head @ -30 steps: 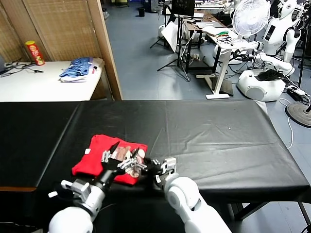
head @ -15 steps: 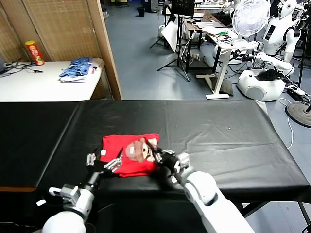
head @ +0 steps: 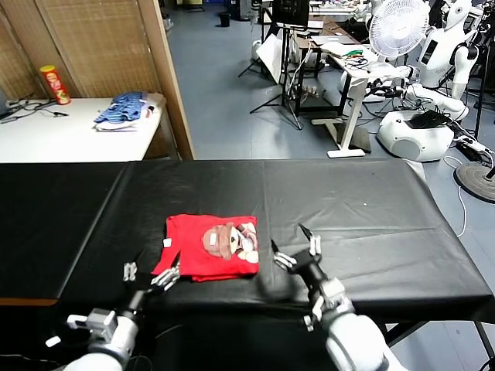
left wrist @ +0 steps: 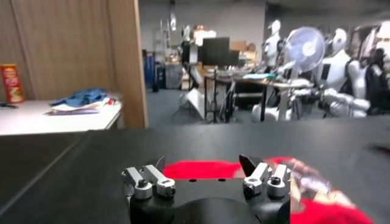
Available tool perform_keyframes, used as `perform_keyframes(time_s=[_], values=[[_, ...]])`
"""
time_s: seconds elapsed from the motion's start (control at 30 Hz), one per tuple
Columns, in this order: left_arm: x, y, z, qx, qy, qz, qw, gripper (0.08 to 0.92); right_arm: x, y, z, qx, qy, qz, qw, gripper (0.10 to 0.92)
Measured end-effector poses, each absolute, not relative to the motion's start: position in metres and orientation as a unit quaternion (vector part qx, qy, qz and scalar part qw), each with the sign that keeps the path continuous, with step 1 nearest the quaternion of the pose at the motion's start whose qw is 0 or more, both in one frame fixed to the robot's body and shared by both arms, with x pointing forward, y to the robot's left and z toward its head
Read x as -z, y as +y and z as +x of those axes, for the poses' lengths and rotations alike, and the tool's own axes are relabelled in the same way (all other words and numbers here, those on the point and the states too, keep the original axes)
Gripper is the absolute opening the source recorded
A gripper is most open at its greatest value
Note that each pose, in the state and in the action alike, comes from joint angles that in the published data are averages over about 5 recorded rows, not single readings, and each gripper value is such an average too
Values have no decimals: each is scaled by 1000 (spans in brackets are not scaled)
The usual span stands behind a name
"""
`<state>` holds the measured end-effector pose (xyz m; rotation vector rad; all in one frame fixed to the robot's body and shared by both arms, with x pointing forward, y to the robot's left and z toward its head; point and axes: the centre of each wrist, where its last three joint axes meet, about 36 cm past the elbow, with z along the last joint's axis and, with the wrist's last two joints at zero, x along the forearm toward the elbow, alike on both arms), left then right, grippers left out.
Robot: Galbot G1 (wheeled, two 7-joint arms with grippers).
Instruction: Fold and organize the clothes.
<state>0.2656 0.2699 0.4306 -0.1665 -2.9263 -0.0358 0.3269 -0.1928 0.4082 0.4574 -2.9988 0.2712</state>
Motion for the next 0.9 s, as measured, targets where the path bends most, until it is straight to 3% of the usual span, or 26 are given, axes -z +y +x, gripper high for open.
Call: perform_keyframes(time_s=[0.5, 0.9], values=[[-441, 290, 211, -9, -974, -21, 226, 798, -438, -196, 217, -61, -979, 40, 190, 798], [-451, 300, 200, -4, -970, -6, 244, 798, -455, -192, 199, -53, -970, 34, 233, 798]])
